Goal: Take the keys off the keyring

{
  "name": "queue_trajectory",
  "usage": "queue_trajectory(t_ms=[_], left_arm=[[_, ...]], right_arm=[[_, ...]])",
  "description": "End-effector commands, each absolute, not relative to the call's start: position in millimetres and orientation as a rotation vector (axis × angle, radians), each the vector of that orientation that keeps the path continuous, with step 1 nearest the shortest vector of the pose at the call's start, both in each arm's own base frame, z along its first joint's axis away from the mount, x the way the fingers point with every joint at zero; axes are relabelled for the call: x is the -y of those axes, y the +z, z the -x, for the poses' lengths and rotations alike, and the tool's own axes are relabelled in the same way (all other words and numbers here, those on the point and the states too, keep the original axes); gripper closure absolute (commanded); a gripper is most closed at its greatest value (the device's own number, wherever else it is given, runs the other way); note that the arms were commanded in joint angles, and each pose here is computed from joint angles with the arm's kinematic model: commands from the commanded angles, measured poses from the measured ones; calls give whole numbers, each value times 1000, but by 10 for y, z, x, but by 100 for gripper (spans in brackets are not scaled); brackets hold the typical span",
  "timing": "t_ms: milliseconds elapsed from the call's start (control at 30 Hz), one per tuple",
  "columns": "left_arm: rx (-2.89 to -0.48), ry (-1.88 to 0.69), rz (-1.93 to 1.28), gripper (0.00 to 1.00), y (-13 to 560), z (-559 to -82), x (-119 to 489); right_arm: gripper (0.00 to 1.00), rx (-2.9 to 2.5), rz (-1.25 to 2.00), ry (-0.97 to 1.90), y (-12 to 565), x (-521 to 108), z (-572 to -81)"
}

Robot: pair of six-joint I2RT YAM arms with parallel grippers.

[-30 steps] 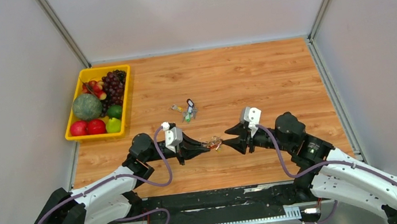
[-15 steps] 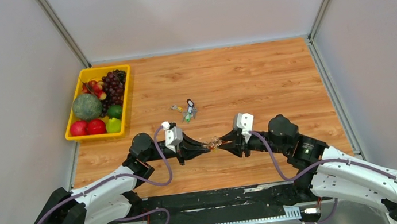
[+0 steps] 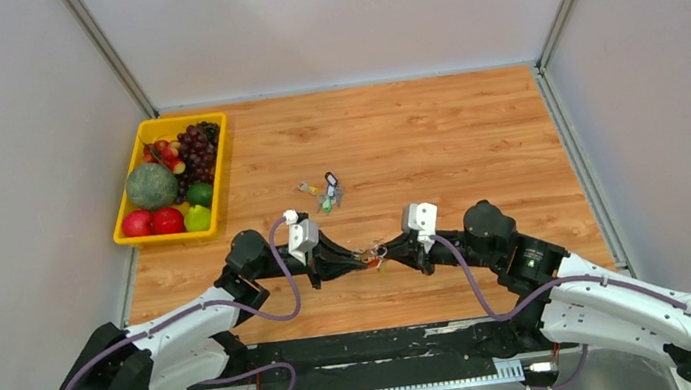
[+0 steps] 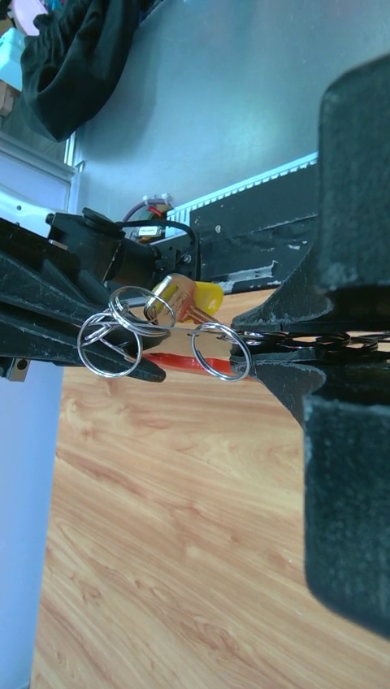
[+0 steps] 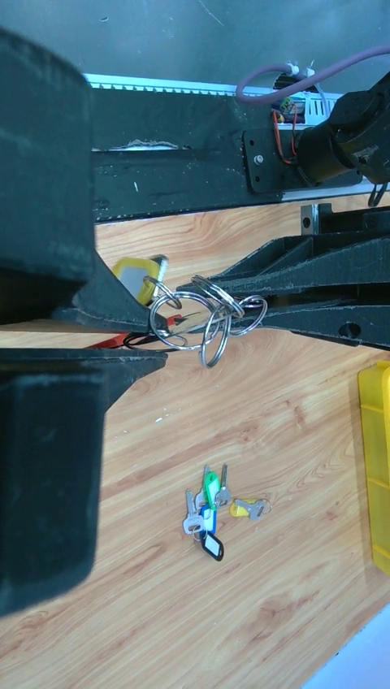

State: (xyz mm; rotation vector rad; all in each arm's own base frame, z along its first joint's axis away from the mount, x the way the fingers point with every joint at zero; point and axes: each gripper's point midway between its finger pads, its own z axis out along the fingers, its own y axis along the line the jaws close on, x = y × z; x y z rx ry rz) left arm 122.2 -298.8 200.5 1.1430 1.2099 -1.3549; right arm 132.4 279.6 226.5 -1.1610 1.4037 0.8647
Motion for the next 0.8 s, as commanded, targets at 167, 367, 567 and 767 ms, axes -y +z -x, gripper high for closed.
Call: queue_trajectory(t_ms=[167,367,567,767], left_arm=[[-1168,-1173,-931,19,2362,-1559,2907],[-1163,-1023,-751,8,2414,-1745,2645],[-1158,-1049,-777,15,2429,-1730,2705],[-1183,-1132,-858,25,2340,-1680,2874]], right_arm=[[100,-1439,871,797,2675,-2719,-1653],[100,-1587,628,637,2630,-2505,-2022],[100,-1630,618,471,2594,-2555,-2256],[100,-1429,731,491,2901,-2839,-2164]])
